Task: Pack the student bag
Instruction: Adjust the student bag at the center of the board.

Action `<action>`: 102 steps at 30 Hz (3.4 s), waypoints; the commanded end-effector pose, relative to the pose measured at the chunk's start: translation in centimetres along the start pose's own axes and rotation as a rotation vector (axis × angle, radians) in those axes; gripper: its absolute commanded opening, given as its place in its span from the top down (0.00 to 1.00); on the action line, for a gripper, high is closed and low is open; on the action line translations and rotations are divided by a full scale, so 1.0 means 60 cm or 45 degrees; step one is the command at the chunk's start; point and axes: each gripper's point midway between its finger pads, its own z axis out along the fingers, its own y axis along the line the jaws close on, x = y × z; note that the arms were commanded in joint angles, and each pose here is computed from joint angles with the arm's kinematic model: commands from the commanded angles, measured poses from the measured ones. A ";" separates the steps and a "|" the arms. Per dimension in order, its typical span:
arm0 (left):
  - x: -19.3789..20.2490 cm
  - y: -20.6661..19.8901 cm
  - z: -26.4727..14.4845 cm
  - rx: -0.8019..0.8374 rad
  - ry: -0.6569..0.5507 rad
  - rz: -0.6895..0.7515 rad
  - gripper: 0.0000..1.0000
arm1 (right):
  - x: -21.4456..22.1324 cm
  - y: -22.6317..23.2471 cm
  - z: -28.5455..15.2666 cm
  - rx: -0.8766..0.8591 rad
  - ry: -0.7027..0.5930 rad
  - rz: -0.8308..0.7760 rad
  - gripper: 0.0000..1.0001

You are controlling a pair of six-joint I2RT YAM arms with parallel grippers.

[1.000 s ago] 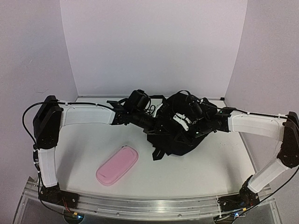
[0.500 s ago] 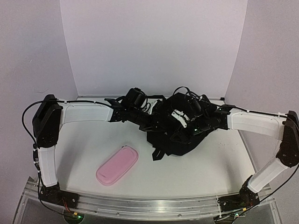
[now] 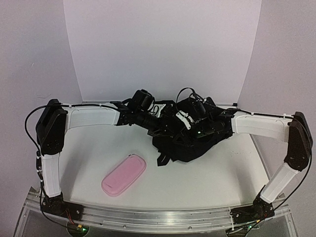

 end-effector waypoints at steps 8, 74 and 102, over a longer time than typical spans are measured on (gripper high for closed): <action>-0.048 -0.042 -0.024 0.074 -0.109 0.039 0.86 | -0.023 0.007 0.009 -0.039 -0.060 0.006 1.00; -0.096 0.181 -0.157 -0.215 -0.560 -0.370 0.45 | -0.131 -0.075 0.043 0.568 0.074 0.037 1.00; -0.078 0.223 -0.066 -0.397 -0.460 -0.468 0.42 | -0.084 -0.118 0.036 0.534 0.090 0.275 1.00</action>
